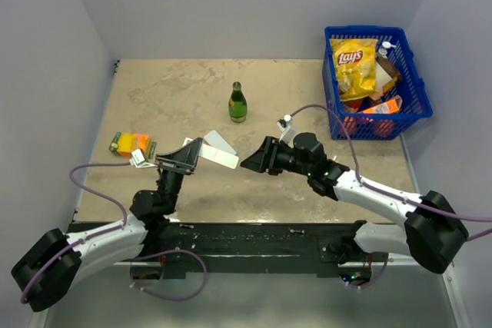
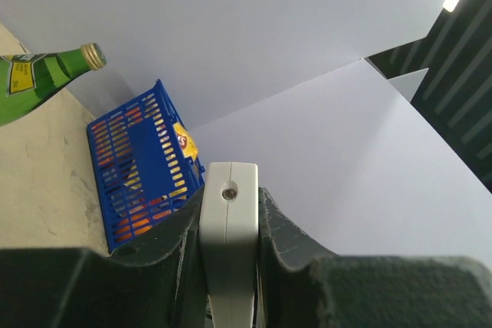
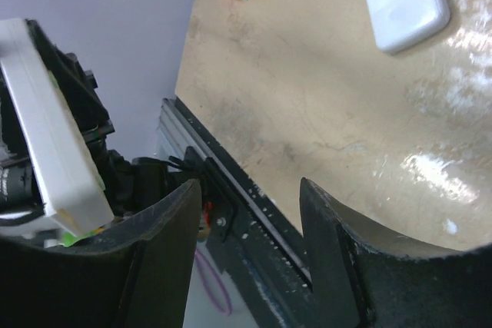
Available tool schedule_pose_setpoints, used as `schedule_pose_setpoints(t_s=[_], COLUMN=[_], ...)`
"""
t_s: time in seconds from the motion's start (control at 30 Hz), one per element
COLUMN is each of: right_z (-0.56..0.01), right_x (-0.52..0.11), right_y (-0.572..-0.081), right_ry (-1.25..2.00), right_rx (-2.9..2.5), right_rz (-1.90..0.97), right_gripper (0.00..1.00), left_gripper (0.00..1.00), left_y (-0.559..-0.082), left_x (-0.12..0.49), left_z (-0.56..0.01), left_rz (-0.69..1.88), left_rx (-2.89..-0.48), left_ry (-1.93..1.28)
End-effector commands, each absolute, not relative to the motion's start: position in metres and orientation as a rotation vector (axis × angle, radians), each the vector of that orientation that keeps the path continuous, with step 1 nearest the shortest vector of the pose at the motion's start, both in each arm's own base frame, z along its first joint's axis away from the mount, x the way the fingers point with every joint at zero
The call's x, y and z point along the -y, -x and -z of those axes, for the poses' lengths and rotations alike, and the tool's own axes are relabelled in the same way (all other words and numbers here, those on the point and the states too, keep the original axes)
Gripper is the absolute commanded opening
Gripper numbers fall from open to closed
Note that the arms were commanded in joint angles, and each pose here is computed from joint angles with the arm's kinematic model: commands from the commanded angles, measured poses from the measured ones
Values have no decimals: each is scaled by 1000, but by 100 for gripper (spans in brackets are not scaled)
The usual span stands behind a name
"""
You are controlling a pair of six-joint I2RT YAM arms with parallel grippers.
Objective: Load the batteries into the remote control
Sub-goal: Load the battery cover into the remote control, then place the remote control at the center of the board.
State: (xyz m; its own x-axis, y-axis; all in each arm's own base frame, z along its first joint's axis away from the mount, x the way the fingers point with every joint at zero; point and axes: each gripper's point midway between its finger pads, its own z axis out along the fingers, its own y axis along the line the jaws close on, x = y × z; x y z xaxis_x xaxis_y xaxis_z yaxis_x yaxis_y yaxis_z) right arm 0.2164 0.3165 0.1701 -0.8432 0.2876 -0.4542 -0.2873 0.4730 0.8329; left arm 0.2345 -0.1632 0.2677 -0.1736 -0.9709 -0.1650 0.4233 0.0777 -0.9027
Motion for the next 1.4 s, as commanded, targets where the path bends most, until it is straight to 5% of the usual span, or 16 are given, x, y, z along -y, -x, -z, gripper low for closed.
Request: schedule_pose_setpoints(t_s=[0.0, 0.37, 0.8, 1.37], right_z=[-213, -231, -220, -136], right_x=[-306, -279, -314, -375], right_y=[-222, -206, -209, -204], right_ry=[244, 525, 1037, 1176], right_rx=[-2044, -1898, -1822, -1979], right_rz=[-1236, -1070, -853, -793], right_gripper=[60, 63, 87, 81], left_gripper=[0, 0, 0, 0], left_y=[-213, -224, -243, -247], left_x=[149, 171, 224, 232], left_z=[-200, -176, -149, -165], left_rz=[1383, 1302, 1236, 1285], left_rx=[-1200, -1381, -1674, -1634], left_ry=[671, 625, 508, 500])
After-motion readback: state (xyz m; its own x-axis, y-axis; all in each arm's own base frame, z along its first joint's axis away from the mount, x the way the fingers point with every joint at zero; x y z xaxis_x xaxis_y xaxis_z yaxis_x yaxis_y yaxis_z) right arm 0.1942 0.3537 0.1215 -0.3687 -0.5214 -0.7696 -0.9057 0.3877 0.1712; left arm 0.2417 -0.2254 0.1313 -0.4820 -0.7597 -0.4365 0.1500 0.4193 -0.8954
